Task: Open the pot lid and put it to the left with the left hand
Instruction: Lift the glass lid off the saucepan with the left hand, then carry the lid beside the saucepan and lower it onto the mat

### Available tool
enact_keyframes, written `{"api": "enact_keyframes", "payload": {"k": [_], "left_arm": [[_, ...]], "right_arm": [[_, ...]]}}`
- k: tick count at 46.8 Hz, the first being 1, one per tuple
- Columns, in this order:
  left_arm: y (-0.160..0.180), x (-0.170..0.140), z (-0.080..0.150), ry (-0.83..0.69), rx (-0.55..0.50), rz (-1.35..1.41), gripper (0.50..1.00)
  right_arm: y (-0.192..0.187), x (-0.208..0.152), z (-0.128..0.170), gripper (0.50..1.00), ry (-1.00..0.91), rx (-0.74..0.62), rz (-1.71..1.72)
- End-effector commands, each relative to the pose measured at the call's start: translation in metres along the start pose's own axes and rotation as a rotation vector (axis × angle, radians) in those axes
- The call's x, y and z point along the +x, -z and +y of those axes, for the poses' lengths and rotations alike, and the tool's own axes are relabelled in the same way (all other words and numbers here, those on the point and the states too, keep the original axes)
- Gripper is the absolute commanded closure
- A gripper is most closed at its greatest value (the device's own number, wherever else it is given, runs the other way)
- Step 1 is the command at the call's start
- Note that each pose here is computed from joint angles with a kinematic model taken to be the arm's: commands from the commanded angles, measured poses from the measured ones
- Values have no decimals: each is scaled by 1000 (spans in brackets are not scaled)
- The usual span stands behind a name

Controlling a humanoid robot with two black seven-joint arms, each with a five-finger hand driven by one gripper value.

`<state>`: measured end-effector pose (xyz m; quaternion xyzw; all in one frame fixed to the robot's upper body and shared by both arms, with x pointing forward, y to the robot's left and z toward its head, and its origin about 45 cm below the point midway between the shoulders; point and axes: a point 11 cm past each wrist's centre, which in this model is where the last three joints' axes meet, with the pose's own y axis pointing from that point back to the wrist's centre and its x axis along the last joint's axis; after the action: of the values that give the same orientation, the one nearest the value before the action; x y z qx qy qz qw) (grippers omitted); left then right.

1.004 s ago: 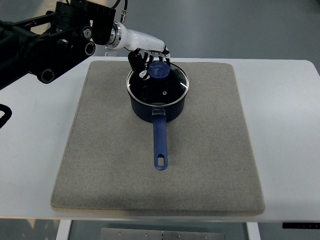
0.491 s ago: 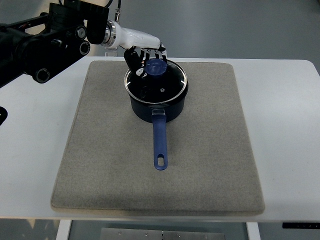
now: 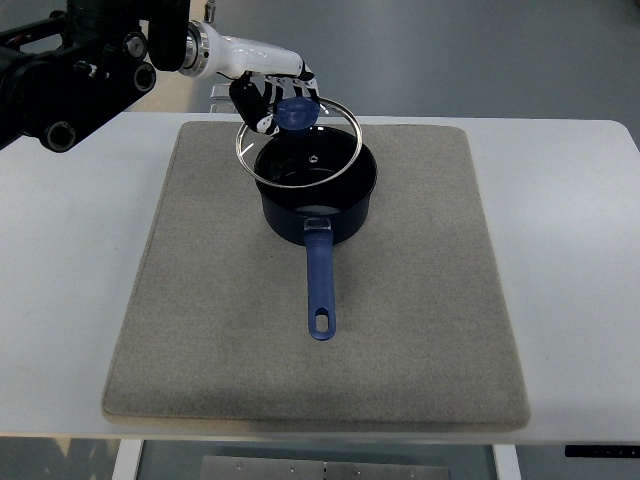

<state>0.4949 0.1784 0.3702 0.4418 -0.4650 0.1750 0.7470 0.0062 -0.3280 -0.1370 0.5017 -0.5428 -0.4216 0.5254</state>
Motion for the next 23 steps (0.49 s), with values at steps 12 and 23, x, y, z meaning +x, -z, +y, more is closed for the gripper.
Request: {"api": "enact_keyframes", "payload": {"k": [12, 23], "left_arm": [[40, 2, 29, -12, 83, 36, 1000], [74, -5, 53, -11, 153, 55, 1000]], "right_arm": [[0, 0, 0, 585, 0, 0, 0], [0, 0, 0, 585, 0, 0, -2]]}}
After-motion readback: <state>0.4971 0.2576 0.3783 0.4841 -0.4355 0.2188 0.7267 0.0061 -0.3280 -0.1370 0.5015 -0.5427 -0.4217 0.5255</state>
